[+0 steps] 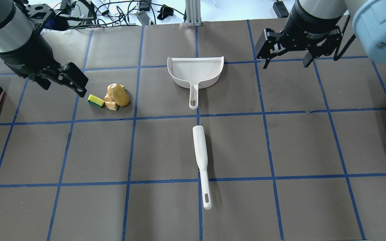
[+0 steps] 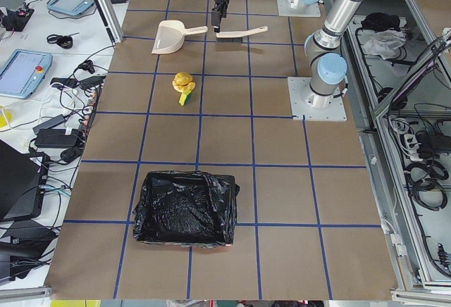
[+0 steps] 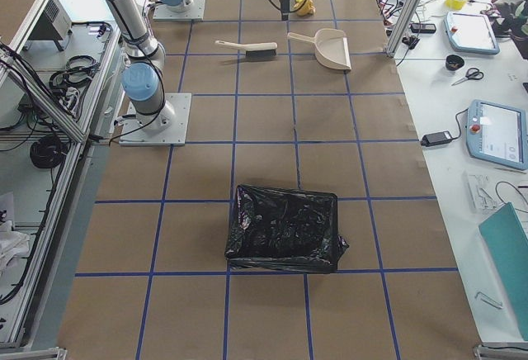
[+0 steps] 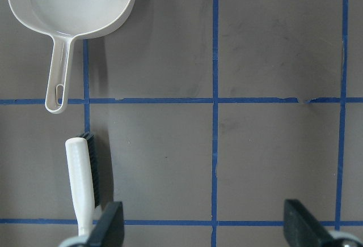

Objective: Sweep and dump trash in nearest bin

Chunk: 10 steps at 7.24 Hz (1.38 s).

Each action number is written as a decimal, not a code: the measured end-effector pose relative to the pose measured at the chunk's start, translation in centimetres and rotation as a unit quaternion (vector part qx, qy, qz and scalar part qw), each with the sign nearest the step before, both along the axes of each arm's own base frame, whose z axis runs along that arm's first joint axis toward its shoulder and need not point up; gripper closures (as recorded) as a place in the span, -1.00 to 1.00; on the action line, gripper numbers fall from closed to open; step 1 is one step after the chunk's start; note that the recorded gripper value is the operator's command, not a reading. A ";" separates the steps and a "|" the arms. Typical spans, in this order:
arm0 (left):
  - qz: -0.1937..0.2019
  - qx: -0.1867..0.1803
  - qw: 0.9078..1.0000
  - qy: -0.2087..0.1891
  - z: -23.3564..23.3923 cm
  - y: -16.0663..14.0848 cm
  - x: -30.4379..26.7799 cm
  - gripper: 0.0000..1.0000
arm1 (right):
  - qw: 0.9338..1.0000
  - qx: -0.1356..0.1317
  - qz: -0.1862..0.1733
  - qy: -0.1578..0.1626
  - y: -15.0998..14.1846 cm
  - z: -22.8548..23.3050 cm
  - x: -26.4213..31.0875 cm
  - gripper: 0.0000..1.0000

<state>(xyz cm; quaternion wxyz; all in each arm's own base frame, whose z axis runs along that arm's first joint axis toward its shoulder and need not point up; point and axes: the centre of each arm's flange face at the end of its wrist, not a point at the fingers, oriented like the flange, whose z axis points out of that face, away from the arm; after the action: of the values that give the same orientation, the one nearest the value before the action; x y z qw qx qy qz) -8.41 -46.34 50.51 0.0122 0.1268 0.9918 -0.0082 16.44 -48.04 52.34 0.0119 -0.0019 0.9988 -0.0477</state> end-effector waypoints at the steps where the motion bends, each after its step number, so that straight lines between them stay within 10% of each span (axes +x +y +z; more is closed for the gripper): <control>1: -0.001 0.001 1.000 -0.001 0.0 0.0 0.0 -1.00 | 1.000 0.000 0.000 -0.001 0.0 0.0 0.0 -1.00; 6: 0.013 -0.003 1.000 -0.002 -1.1 -1.9 0.3 -1.00 | 0.999 0.019 0.029 -0.008 2.2 -1.2 3.0 -1.00; 10: 0.008 -0.012 1.000 -0.002 -4.3 -7.3 -1.4 -1.00 | 0.987 0.109 0.117 0.020 12.1 -10.8 15.2 -1.00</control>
<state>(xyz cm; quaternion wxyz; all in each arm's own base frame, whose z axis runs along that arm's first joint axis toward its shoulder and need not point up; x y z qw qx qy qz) -9.78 -53.62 46.16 0.0156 0.1183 0.9927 -0.0199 31.59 -35.95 41.57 -0.0028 -0.1185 0.9909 0.0632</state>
